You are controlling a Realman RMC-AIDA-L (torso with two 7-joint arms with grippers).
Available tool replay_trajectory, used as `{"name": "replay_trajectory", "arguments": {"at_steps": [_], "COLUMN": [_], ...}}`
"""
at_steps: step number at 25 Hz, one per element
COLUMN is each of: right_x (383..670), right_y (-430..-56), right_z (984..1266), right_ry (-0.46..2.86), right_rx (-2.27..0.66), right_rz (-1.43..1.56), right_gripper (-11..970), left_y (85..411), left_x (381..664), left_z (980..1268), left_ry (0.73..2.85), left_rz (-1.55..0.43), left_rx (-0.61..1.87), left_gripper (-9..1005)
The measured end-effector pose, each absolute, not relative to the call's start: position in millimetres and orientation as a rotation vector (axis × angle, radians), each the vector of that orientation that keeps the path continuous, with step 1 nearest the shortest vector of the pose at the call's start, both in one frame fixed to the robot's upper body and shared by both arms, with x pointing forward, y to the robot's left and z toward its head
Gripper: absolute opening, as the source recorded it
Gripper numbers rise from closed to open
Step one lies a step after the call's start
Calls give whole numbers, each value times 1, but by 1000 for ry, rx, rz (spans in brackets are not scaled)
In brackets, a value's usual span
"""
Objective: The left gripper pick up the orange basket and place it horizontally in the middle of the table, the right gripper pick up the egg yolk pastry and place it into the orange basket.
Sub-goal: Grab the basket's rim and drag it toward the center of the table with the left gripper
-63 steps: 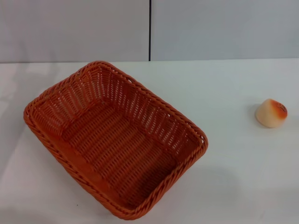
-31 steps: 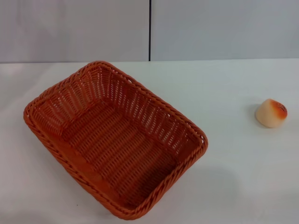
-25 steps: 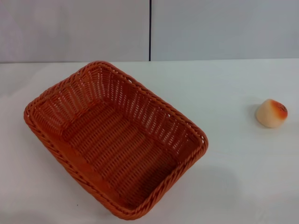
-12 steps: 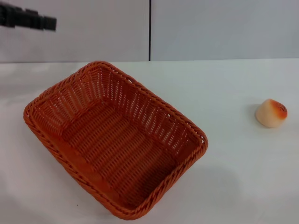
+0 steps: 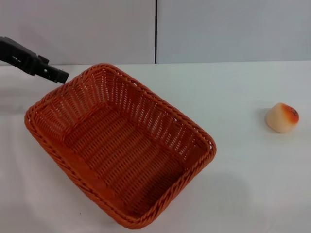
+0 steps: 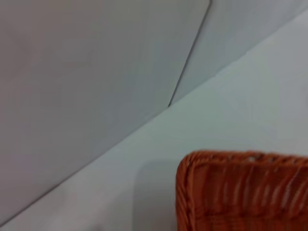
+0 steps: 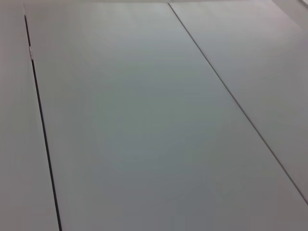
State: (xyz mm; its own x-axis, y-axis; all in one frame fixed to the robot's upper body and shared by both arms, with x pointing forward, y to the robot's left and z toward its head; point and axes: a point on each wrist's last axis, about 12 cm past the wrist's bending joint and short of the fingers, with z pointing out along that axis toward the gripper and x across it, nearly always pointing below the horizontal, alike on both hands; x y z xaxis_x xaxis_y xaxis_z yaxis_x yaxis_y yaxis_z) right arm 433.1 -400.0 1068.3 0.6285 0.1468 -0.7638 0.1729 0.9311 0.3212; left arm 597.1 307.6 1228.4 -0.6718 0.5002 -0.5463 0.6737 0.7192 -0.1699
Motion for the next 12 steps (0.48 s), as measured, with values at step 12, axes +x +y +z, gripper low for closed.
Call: {"name": "replay_trajectory", "arguments": {"at_steps": [12], "right_x": [433], "right_y": [-400], "right_z": [1068], "right_ry": [897], "right_rx": [386], "right_rz": [-14], "right_gripper": [533], "left_y": [279], "left_x": [602], "left_z": [1194], "left_ry": [2599], "left_rz": [-298], "left_rx": [1022], "left_gripper": [649]}}
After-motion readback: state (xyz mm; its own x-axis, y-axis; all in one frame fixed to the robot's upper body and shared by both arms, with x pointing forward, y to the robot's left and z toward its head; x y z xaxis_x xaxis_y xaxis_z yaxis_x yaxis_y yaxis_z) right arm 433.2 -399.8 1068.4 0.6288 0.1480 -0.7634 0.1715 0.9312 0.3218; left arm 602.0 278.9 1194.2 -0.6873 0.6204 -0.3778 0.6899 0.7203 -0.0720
